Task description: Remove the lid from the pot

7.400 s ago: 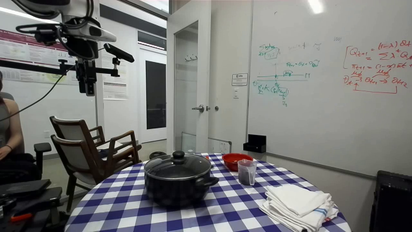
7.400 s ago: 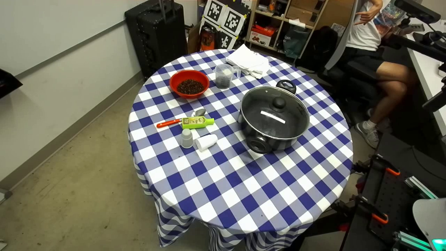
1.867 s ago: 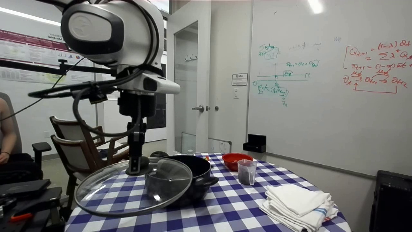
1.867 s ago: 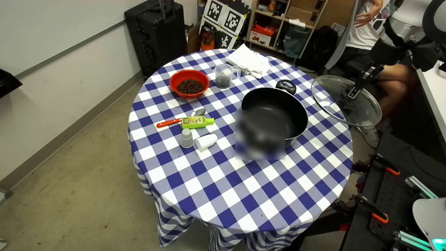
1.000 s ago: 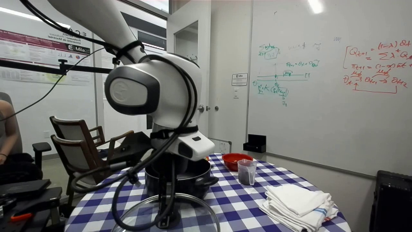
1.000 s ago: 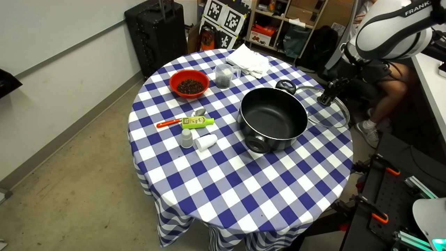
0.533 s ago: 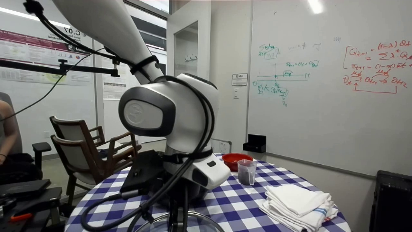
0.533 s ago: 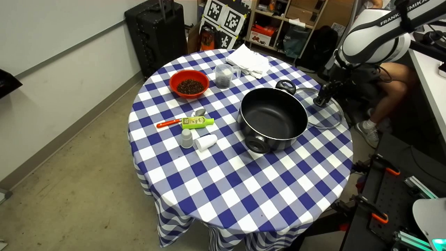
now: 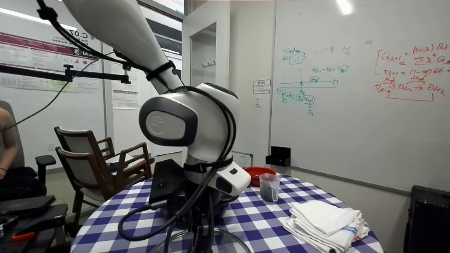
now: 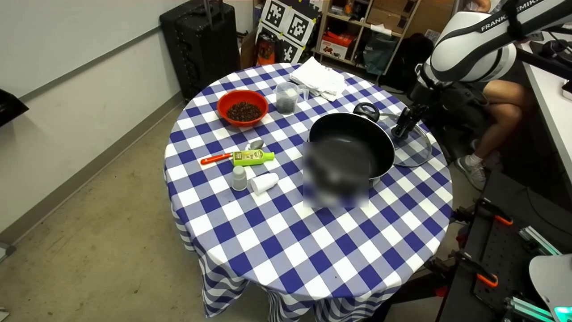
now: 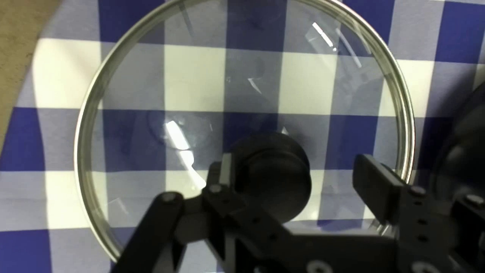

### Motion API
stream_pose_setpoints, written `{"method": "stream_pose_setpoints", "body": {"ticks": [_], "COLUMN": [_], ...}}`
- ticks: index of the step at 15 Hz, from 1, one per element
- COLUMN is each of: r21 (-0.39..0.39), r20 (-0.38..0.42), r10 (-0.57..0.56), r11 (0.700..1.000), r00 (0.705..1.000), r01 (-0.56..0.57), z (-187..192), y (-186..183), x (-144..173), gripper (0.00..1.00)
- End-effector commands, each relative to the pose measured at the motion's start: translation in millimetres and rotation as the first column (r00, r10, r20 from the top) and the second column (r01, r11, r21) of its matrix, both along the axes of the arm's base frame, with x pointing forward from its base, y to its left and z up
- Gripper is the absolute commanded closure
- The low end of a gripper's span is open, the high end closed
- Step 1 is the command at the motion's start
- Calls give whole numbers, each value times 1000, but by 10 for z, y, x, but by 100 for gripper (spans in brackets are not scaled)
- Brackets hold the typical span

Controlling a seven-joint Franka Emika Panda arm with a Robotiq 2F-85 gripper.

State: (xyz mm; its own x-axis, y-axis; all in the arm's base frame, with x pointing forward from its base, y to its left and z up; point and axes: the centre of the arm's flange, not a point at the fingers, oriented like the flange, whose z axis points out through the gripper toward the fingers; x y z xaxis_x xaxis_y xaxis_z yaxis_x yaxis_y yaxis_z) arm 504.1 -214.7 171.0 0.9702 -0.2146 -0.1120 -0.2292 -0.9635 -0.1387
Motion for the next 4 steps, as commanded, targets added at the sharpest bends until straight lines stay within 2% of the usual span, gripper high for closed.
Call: {"method": "stream_pose_setpoints", "body": {"ticks": [1,4], "r21": [6,9], "r20": [3,5], "r10": [10,17], "r11": [1000,1000], "r00": [1000,1000], "r01": [-10,-17], "z": [-2,-2], "y": [43,58], "x": [16,22], "gripper": [13,11]}}
